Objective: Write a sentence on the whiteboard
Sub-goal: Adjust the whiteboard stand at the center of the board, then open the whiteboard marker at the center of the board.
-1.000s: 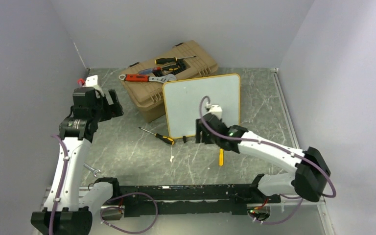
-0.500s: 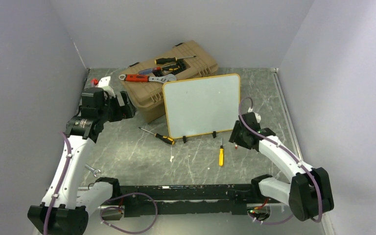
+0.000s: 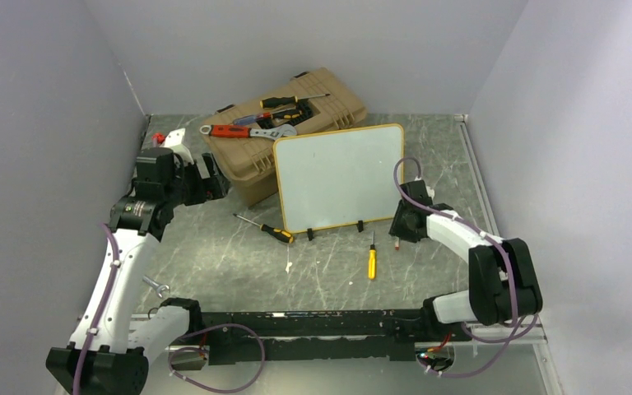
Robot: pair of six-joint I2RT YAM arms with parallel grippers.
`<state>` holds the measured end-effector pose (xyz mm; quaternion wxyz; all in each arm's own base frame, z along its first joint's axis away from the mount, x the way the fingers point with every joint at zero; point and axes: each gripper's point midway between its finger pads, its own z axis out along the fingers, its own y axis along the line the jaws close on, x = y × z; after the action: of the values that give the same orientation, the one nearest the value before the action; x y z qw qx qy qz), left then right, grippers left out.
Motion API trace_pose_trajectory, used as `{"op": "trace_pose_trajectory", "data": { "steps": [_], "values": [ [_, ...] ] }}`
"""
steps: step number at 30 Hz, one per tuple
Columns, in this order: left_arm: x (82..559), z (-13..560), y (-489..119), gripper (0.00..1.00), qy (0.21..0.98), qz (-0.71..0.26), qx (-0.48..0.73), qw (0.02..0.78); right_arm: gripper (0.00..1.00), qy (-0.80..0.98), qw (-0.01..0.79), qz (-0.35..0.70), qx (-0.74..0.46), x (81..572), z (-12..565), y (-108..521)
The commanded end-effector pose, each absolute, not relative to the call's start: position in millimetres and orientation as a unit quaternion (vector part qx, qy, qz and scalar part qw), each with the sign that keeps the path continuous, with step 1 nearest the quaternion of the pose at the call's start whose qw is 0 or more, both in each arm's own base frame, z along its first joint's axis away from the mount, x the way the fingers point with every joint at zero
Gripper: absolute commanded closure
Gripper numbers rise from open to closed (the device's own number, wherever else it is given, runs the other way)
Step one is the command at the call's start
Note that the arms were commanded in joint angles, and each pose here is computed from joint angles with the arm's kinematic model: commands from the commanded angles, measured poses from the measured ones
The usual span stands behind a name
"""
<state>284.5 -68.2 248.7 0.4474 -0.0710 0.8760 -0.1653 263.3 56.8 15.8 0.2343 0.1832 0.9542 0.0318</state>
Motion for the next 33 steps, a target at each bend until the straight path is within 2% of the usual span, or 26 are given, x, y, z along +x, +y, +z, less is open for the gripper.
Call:
{"op": "trace_pose_trajectory", "data": {
  "steps": [1, 11, 16, 20, 23, 26, 29, 33],
  "values": [
    [289, 267, -75, 0.05, 0.862, -0.185, -0.066, 0.467, 0.68, 0.946, 0.254, -0.006, 0.2, 278, 20, 39],
    [288, 267, -71, 0.04, 0.862, -0.176, -0.07, 0.47, 1.0, 0.924, 0.26, 0.003, 0.282, 275, 30, 4],
    [290, 273, -72, 0.04, 0.858, -0.179, -0.071, 0.476, 1.0, 0.898, 0.326, -0.003, 0.295, 289, 85, -11],
    [296, 292, -81, 0.05, 0.846, -0.207, -0.073, 0.485, 1.0, 0.86, 0.433, 0.03, 0.269, 306, 168, -9],
    [301, 309, -94, 0.05, 0.833, -0.246, -0.071, 0.49, 1.0, 0.83, 0.512, 0.106, 0.195, 318, 234, 19],
    [306, 327, -114, 0.09, 0.818, -0.301, -0.061, 0.487, 1.0, 0.809, 0.553, 0.179, 0.093, 322, 287, 68],
    [307, 350, -138, 0.11, 0.798, -0.359, -0.053, 0.482, 1.0, 0.802, 0.549, 0.235, -0.026, 314, 316, 141],
    [302, 376, -169, 0.1, 0.766, -0.435, -0.048, 0.472, 1.0, 0.783, 0.529, 0.307, -0.11, 296, 336, 219]
  ]
}}
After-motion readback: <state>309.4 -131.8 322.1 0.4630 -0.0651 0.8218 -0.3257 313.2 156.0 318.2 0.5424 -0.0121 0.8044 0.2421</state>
